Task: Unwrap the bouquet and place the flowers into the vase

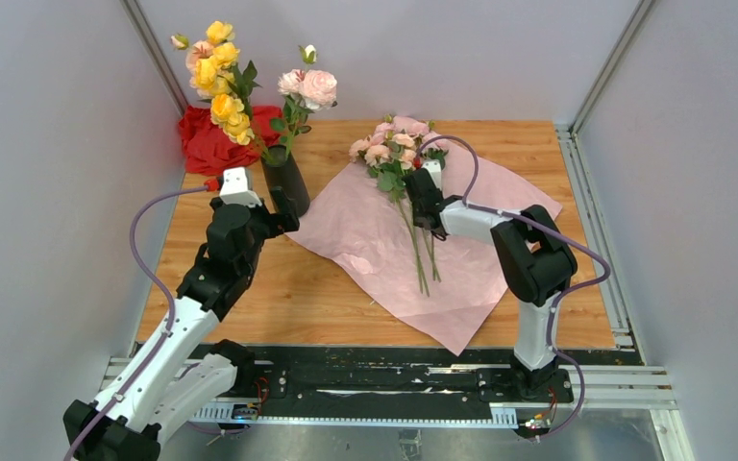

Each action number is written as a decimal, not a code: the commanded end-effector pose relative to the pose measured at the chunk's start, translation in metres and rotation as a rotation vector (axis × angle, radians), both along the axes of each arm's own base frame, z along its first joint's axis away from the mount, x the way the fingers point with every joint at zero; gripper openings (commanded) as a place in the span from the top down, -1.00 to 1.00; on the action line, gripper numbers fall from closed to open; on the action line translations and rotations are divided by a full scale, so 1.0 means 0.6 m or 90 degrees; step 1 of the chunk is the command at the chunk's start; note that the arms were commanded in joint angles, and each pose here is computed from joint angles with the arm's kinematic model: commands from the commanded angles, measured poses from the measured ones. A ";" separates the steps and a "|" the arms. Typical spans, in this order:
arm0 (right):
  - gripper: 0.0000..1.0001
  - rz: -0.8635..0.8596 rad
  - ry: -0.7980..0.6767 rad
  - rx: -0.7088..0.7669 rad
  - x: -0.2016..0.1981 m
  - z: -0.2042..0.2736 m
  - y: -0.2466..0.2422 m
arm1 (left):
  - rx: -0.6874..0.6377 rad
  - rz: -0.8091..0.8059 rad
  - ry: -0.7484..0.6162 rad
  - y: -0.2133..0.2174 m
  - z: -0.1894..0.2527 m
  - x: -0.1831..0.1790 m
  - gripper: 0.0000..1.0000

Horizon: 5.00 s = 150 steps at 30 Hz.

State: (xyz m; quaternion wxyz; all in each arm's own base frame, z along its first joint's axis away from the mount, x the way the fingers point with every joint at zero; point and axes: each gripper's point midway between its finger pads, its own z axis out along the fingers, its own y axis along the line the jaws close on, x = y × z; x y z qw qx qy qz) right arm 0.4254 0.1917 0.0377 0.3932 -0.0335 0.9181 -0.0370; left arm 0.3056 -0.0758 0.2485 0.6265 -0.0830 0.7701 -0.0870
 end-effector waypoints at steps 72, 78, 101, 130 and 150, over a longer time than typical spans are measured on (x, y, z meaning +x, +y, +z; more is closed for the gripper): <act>1.00 0.327 -0.308 0.161 -0.299 0.382 0.141 | -0.282 -0.548 -0.043 -0.340 0.103 -0.061 -0.82; 1.00 0.358 -0.312 0.181 -0.321 0.396 0.166 | -0.274 -0.543 -0.046 -0.347 0.100 -0.063 -0.76; 0.30 0.347 -0.358 0.172 -0.346 0.427 0.143 | -0.201 -0.462 -0.095 -0.312 0.148 -0.043 1.00; 0.21 0.280 -0.356 0.136 -0.326 0.354 0.052 | 0.103 0.162 -0.312 0.026 0.427 0.120 1.00; 0.23 0.276 -0.331 0.135 -0.318 0.328 0.054 | 0.132 0.190 -0.236 0.039 0.335 0.208 1.00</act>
